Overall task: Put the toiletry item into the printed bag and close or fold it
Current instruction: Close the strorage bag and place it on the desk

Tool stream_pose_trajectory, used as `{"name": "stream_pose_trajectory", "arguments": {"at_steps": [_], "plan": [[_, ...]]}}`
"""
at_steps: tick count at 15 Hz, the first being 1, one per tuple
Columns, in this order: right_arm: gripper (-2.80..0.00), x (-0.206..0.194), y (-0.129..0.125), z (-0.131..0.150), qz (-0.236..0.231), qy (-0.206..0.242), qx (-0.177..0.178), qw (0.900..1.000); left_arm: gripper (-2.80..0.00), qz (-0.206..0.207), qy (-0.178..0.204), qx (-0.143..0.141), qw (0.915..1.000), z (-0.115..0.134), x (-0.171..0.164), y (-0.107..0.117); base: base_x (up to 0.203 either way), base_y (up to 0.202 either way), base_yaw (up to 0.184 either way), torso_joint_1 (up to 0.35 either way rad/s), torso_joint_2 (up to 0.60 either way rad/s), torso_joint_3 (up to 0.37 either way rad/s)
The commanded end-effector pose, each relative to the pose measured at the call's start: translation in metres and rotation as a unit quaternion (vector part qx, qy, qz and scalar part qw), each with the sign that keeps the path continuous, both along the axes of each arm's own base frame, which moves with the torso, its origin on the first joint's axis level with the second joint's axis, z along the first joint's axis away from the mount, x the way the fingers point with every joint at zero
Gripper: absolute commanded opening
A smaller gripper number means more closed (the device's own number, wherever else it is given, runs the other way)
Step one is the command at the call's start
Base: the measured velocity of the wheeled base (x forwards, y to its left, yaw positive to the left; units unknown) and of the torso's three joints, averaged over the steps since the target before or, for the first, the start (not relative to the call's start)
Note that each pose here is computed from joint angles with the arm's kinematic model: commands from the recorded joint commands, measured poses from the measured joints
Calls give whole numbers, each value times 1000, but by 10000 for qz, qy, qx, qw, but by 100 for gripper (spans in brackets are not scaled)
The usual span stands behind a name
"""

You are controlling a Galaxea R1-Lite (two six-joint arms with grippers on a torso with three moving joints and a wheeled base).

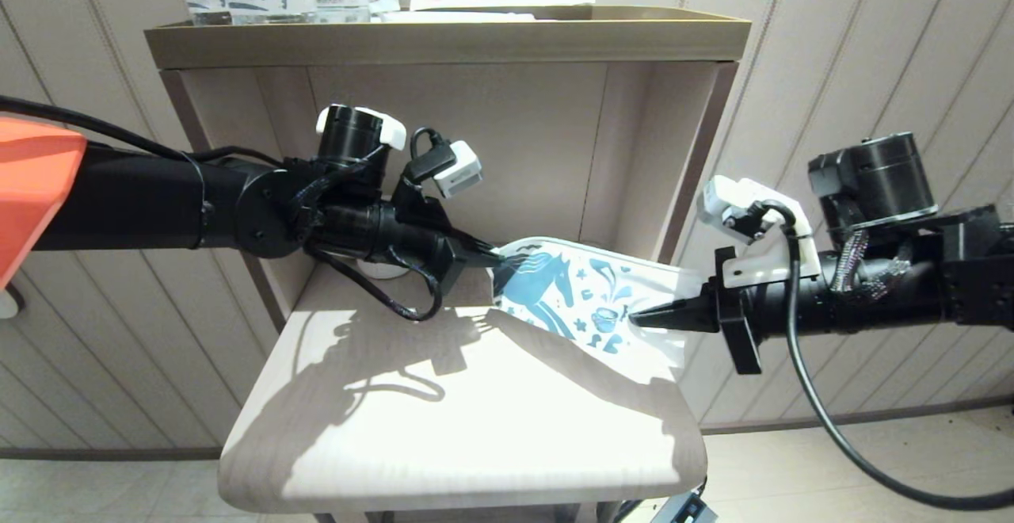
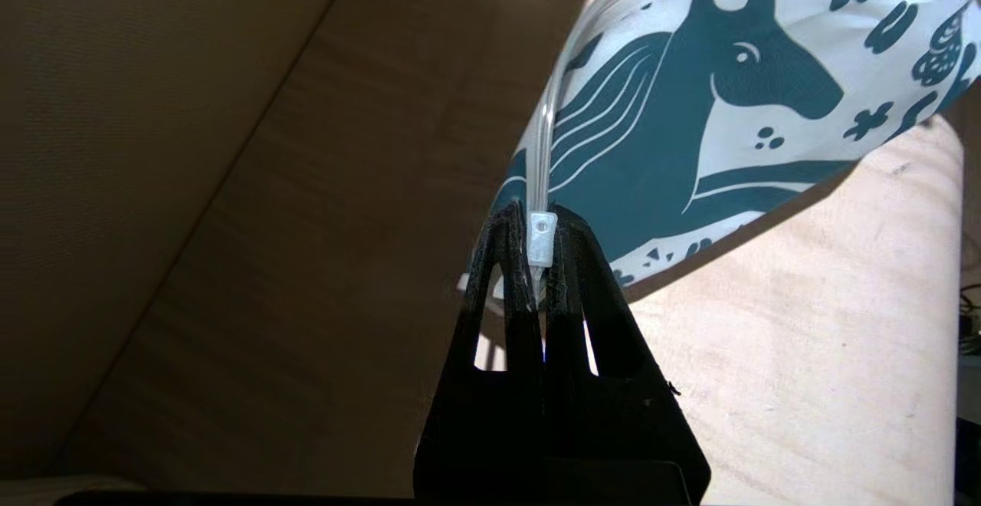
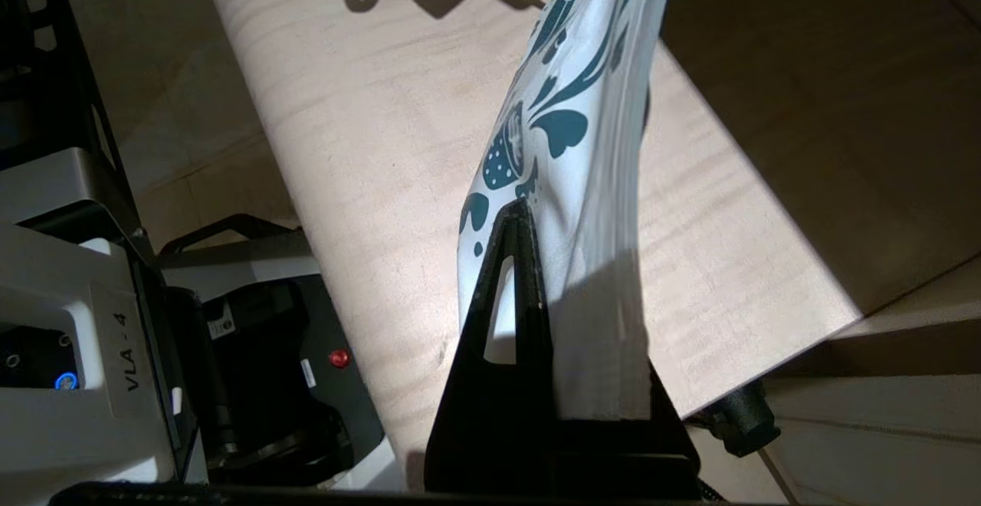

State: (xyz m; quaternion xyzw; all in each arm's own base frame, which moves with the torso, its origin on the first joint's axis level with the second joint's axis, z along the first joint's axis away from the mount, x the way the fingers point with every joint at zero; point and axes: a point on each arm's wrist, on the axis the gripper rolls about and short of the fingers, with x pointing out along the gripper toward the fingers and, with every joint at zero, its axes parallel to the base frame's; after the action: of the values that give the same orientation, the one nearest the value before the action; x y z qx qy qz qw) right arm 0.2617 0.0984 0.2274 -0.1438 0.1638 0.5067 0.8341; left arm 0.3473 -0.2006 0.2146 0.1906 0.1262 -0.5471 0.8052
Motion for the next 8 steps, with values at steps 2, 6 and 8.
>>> {"name": "stream_pose_trajectory", "arguments": {"at_steps": [2, 6, 8], "plan": [[-280, 14, 13, -10, 148, 154, -47, 9998, -280, 22, 21, 15, 10000, -3, 4, 1, 0, 0, 0, 0, 0, 0], [-280, 15, 15, -9, 166, 137, -45, 9998, 0, 55, -3, -5, 10000, -1, 5, 2, 0, 0, 0, 0, 0, 0], [-280, 15, 14, -9, 165, 135, -46, 9998, 0, 110, 12, 13, 9999, -5, 10, 3, 0, 0, 0, 0, 0, 0]]}}
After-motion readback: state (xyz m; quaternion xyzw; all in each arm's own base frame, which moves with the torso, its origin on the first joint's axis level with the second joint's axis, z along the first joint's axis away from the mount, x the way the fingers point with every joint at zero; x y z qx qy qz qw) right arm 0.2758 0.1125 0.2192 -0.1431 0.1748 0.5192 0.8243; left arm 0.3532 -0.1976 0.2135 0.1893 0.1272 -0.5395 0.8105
